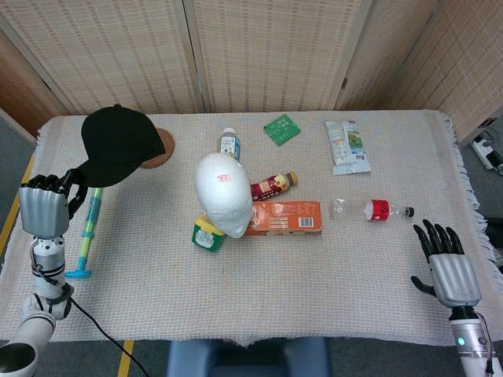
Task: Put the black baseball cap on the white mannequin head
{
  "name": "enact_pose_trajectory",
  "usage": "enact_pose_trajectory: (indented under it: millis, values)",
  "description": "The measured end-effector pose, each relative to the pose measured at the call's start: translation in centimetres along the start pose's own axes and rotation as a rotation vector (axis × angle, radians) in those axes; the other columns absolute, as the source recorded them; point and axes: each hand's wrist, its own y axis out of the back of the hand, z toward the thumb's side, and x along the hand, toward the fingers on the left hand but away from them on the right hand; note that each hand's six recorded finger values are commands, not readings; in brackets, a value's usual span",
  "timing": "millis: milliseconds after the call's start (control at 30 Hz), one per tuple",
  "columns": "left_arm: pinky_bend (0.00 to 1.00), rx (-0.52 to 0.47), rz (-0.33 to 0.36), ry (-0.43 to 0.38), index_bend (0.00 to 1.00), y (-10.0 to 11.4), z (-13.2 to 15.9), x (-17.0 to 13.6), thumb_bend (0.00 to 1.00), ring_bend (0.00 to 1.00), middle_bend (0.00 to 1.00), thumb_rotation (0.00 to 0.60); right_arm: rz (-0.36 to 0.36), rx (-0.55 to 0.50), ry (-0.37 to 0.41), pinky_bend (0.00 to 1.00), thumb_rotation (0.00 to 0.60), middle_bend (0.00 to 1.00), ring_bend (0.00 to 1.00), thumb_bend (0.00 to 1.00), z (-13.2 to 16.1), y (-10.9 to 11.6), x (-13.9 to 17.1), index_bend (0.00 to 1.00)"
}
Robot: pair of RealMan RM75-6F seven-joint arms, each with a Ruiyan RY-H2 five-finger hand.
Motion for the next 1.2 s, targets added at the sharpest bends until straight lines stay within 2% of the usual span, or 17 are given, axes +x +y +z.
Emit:
enact_pose_trajectory:
  millis: [167, 400, 567, 667, 833, 1000, 1033, 1100, 1133, 1200]
  values:
    - [1.00, -0.061, 0.086, -0.027, 0.69, 0.2, 3.3, 3.7, 0.55, 0.97, 1.00, 0.600, -0.002, -0.011, -0.012, 0.00, 0.600, 0.00, 0.00, 0.11, -0.3, 0.2, -0.1, 0.00]
    - [1.00, -0.125, 0.109, -0.130, 0.70, 0.1, 10.3, 5.0, 0.54, 0.97, 1.00, 0.600, 0.003, -0.024, -0.016, 0.00, 0.600, 0.00, 0.00, 0.11, -0.7, 0.4, -0.2, 0.00]
    - [1.00, -0.171, 0.082, -0.240, 0.70, 0.3, 15.3, 3.4, 0.55, 0.97, 1.00, 0.600, -0.012, -0.041, -0.014, 0.00, 0.600, 0.00, 0.00, 0.11, -0.9, 1.0, -0.1, 0.00]
    - [1.00, -0.199, 0.067, -0.282, 0.70, 0.6, 17.0, 2.2, 0.55, 0.97, 1.00, 0.600, -0.021, -0.049, -0.016, 0.00, 0.600, 0.00, 0.00, 0.11, -1.1, 1.3, 0.0, 0.00]
    - [1.00, -0.226, 0.046, -0.320, 0.71, 1.0, 18.3, 0.4, 0.55, 0.97, 1.00, 0.600, -0.016, -0.045, -0.012, 0.00, 0.600, 0.00, 0.00, 0.11, -1.0, 1.2, 0.1, 0.00]
    - [1.00, -0.236, -0.013, -0.326, 0.70, 0.9, 18.4, -2.3, 0.54, 0.97, 1.00, 0.600, -0.005, -0.033, -0.008, 0.00, 0.600, 0.00, 0.00, 0.11, -0.8, 0.9, 0.1, 0.00]
    - [1.00, -0.236, -0.022, -0.323, 0.67, 0.9, 18.3, -2.7, 0.52, 0.97, 1.00, 0.600, -0.004, -0.031, -0.008, 0.00, 0.600, 0.00, 0.00, 0.11, -0.7, 0.9, 0.1, 0.00]
    - [1.00, -0.228, -0.044, -0.315, 0.54, 0.6, 18.1, -3.4, 0.42, 0.95, 1.00, 0.600, -0.005, -0.030, -0.007, 0.00, 0.600, 0.00, 0.00, 0.11, -0.6, 0.9, 0.1, 0.00]
    - [1.00, -0.222, -0.054, -0.310, 0.41, 0.5, 17.9, -3.6, 0.33, 0.93, 1.00, 0.600, -0.005, -0.030, -0.006, 0.00, 0.600, 0.00, 0.00, 0.11, -0.6, 0.9, 0.1, 0.00]
    - [1.00, -0.208, -0.081, -0.290, 0.22, 0.3, 17.3, -4.1, 0.22, 0.86, 0.90, 0.600, -0.007, -0.029, -0.006, 0.00, 0.600, 0.00, 0.00, 0.11, -0.6, 0.9, 0.2, 0.00]
